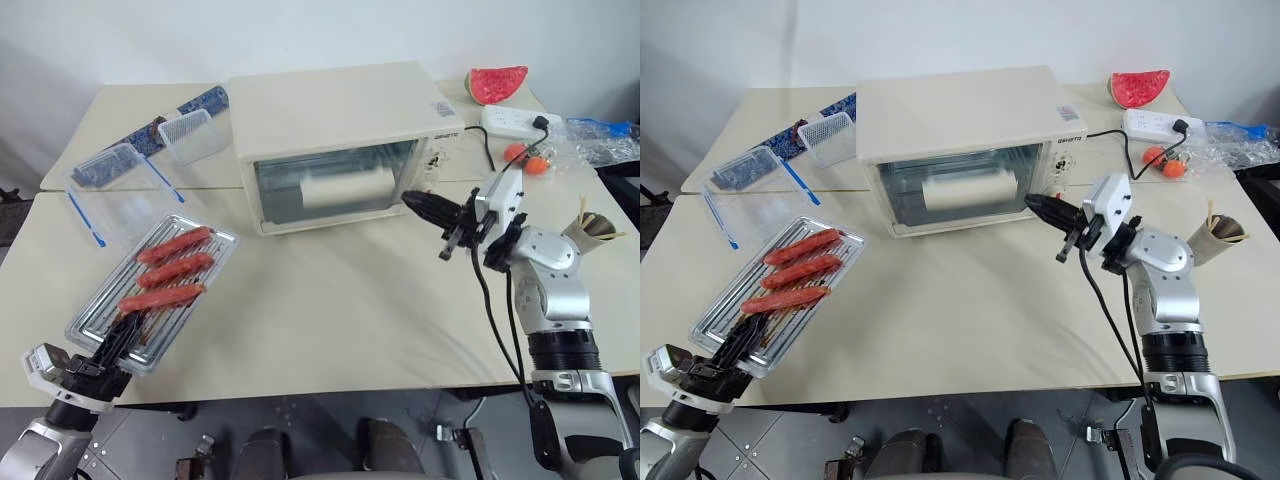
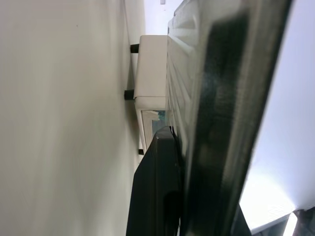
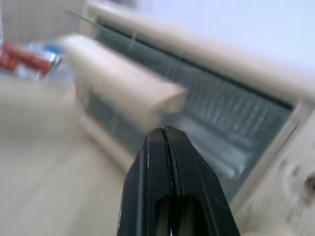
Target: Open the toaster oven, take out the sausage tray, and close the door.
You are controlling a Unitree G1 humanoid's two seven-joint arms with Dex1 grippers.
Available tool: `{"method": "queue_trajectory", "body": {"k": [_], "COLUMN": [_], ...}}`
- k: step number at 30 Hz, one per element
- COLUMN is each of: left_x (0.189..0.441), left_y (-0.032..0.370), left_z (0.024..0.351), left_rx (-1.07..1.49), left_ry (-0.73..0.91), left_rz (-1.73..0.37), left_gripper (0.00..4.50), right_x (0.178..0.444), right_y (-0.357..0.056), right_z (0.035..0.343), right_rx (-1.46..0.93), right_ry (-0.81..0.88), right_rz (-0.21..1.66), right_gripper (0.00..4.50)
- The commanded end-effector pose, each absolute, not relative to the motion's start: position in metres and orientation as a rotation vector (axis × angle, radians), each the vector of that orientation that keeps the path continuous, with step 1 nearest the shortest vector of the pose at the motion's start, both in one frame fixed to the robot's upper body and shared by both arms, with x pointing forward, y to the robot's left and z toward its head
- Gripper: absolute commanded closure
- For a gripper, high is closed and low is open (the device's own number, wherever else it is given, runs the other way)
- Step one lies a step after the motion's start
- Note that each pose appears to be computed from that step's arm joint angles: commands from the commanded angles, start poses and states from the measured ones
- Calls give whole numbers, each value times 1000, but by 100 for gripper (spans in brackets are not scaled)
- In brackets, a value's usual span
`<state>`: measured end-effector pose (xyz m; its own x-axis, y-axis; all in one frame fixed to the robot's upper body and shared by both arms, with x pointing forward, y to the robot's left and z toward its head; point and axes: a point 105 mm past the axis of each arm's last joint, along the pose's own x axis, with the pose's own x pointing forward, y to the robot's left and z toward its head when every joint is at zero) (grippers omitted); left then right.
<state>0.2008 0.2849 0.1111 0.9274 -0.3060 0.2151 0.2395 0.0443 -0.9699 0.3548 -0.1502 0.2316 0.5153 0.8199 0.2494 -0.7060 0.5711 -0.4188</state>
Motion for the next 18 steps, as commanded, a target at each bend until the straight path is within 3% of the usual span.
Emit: {"method": "queue_trajectory", "body": {"k": [1,4,9,12,18], "left_x": [199,200,205,207,231], "left_y": [283,273,245,233,200], "left_z": [118,118,122,122,132], "left_rx": [-1468,-1451,-1383,-1341,-1234], "left_ry": [64,132,302,408,579], "left_rz": [-475,-521,-656,-711,-892], "left_gripper": [450,450,450,450,450], "right_x": [356,355,317,296,249], "right_y": [-156,-157,-174,-182,-200], "right_z": [254,255,229,218,203], "right_rx": [-244,-245,-228,-261,-309], "right_ry": [-523,-515,-335,-274,-233], "right_rz": [875,872,988,1000,965], "right_gripper": [448,448,432,360,166]}}
